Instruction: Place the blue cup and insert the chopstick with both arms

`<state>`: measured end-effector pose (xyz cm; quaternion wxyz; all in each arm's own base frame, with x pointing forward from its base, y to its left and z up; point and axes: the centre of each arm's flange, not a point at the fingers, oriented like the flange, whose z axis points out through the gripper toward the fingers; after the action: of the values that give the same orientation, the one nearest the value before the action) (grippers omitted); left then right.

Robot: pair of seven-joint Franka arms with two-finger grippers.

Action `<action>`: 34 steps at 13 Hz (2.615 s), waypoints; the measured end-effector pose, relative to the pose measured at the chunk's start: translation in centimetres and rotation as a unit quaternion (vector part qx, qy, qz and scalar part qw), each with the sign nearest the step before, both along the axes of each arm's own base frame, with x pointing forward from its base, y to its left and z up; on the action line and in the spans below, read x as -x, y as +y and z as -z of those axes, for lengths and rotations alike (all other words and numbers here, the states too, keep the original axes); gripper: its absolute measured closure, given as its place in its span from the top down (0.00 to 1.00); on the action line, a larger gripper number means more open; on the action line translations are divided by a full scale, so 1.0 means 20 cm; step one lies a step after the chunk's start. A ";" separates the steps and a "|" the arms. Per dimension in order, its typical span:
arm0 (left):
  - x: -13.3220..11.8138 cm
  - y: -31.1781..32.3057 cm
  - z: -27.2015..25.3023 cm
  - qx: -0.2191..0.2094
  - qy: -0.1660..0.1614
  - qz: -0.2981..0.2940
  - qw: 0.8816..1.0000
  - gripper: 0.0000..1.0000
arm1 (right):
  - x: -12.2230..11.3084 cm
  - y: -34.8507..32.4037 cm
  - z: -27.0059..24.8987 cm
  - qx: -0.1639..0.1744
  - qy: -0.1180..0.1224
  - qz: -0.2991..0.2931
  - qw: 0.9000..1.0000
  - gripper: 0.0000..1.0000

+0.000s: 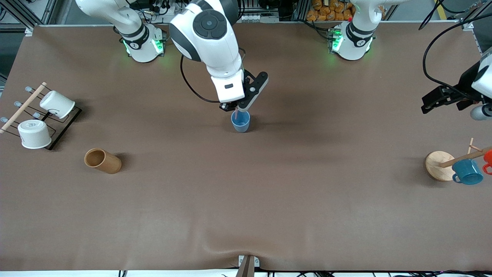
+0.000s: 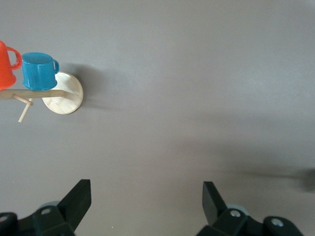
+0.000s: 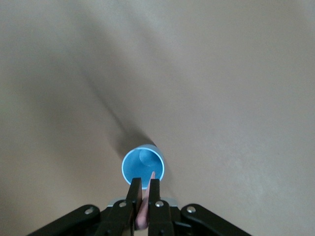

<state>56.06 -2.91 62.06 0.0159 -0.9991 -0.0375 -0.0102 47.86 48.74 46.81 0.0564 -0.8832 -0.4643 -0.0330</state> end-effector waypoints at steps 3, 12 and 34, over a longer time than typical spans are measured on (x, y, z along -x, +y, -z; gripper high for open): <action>0.02 -0.02 0.01 -0.001 0.003 0.005 1.000 1.00 | 0.06 0.08 0.17 -0.002 0.003 -0.012 1.000 0.10; 0.02 -0.01 0.02 -0.001 0.005 0.010 1.000 1.00 | 0.07 0.09 0.46 0.020 0.033 -0.015 0.999 0.23; 0.10 -0.02 -0.09 -0.002 0.002 0.012 1.000 1.00 | -0.35 -2.42 -0.84 0.071 0.037 0.434 0.897 1.00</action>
<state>54.02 -3.38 63.78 0.0184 -0.9995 -0.0256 -0.0083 54.80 0.34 63.62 -0.0098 -0.9993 -0.0333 0.0114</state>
